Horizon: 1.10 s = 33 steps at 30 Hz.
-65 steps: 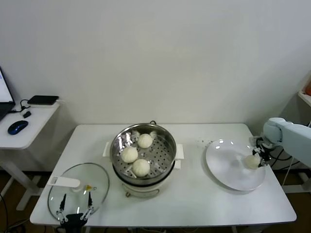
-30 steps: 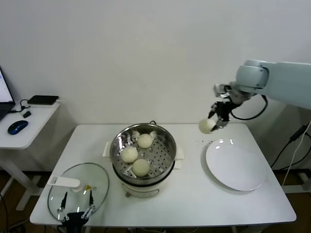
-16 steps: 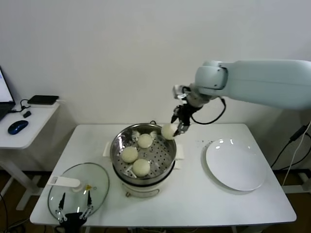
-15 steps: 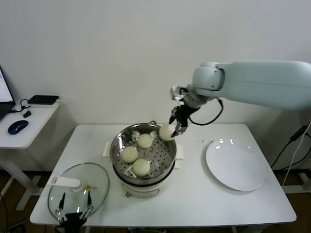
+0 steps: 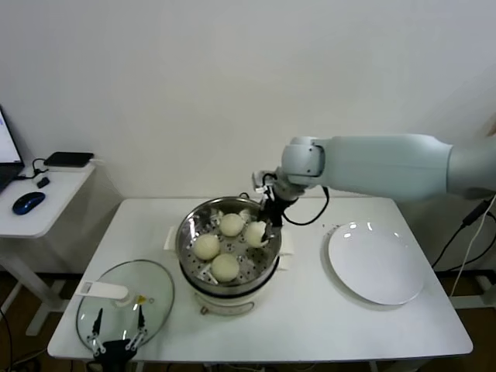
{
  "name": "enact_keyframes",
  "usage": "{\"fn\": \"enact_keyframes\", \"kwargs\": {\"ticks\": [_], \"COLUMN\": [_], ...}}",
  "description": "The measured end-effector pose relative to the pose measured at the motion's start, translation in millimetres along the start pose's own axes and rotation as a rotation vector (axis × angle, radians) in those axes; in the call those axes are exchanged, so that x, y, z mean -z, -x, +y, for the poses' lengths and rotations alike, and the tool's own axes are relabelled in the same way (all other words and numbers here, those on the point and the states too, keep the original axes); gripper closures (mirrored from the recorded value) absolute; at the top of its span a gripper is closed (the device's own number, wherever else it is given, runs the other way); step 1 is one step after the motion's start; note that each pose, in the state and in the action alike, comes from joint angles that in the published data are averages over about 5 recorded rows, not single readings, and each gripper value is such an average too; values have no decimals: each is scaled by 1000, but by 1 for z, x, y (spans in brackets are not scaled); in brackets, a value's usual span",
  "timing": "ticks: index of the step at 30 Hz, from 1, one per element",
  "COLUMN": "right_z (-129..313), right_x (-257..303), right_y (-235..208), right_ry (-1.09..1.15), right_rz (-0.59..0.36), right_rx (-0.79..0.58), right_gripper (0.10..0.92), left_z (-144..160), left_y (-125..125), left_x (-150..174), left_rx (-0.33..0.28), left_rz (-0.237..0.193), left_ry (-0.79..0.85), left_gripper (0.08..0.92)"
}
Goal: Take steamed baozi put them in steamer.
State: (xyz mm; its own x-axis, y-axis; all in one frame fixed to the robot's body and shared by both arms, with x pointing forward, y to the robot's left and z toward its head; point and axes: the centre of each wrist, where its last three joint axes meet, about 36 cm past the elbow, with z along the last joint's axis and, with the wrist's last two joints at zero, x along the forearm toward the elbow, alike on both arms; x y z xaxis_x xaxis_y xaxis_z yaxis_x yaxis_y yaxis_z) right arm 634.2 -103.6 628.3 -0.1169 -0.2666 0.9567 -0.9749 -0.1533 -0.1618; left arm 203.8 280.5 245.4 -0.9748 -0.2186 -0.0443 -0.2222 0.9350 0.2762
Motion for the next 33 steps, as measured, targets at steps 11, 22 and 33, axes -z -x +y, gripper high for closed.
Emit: {"fn": "enact_keyframes", "kwargs": {"ticks": [11, 22, 33], "right_z": [6, -2, 20], "right_x": [0, -6, -67], "right_y": [34, -14, -69], "right_ry": [2, 44, 194], "right_rz": [-12, -37, -84], "right_rx": [3, -16, -128], "right_gripper": [360, 200, 200], "left_z": [1, 2, 0], "left_y": [1, 1, 1], "left_x": [1, 6, 8], "left_rx": [-1, -4, -5], "left_rz": [-5, -11, -19], "left_ry": [3, 7, -2], "left_gripper": [177, 177, 177]}}
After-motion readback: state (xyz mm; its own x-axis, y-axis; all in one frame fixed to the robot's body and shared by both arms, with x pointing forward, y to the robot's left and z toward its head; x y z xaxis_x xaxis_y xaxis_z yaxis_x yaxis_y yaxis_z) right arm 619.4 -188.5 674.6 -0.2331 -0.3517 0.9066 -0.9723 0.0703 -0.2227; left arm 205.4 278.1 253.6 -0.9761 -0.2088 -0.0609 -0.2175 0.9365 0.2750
